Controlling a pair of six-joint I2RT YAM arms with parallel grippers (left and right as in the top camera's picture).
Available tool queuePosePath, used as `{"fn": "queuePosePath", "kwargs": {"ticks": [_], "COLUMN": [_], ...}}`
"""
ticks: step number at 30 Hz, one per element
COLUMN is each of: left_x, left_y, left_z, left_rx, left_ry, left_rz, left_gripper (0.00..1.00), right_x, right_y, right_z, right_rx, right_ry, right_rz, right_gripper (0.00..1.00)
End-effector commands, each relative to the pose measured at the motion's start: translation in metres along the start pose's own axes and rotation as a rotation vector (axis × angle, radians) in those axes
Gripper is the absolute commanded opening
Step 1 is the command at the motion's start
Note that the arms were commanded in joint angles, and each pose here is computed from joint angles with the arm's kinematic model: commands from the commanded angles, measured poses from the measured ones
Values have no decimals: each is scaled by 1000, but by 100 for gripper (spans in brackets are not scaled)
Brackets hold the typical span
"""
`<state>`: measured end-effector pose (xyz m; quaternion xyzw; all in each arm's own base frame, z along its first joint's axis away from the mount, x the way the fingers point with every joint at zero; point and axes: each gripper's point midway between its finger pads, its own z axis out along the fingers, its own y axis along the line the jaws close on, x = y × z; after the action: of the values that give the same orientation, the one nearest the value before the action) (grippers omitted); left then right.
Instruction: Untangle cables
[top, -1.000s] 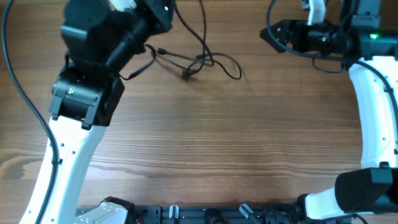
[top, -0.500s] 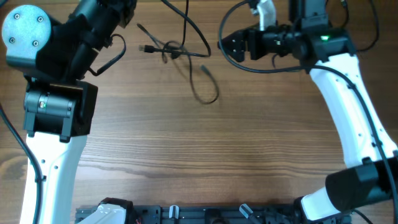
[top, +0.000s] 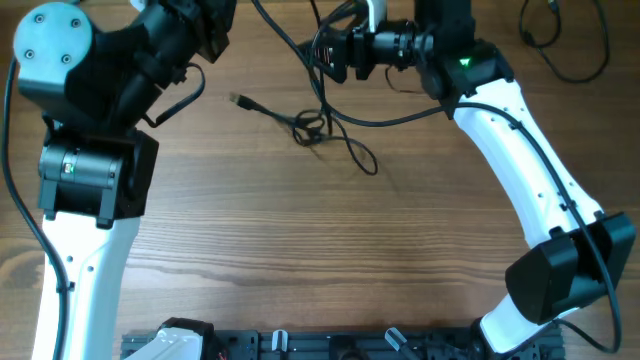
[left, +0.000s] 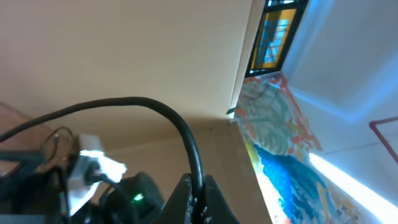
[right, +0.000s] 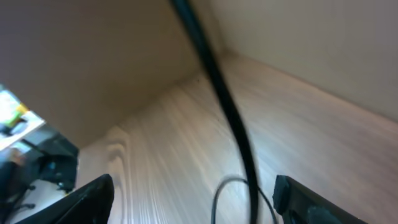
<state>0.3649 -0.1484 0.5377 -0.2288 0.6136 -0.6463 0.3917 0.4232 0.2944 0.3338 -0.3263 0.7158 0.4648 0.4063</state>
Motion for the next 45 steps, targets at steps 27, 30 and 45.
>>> {"fn": "queuePosePath", "kwargs": {"ticks": [27, 30, 45], "left_x": [20, 11, 1], "left_y": [154, 184, 260], "left_z": [8, 3, -3], "left_rx": [-387, -515, -744], "left_ry": [344, 292, 309], "left_rz": [141, 118, 148], "left_gripper": [100, 100, 99], "right_x": [-30, -41, -72], "right_y": [-39, -33, -66], "right_z": [-107, -129, -268], "right_rx": [536, 636, 1094], "right_ry": [-62, -64, -182], "right_rz": [167, 182, 244], "right_gripper": [4, 4, 4]}}
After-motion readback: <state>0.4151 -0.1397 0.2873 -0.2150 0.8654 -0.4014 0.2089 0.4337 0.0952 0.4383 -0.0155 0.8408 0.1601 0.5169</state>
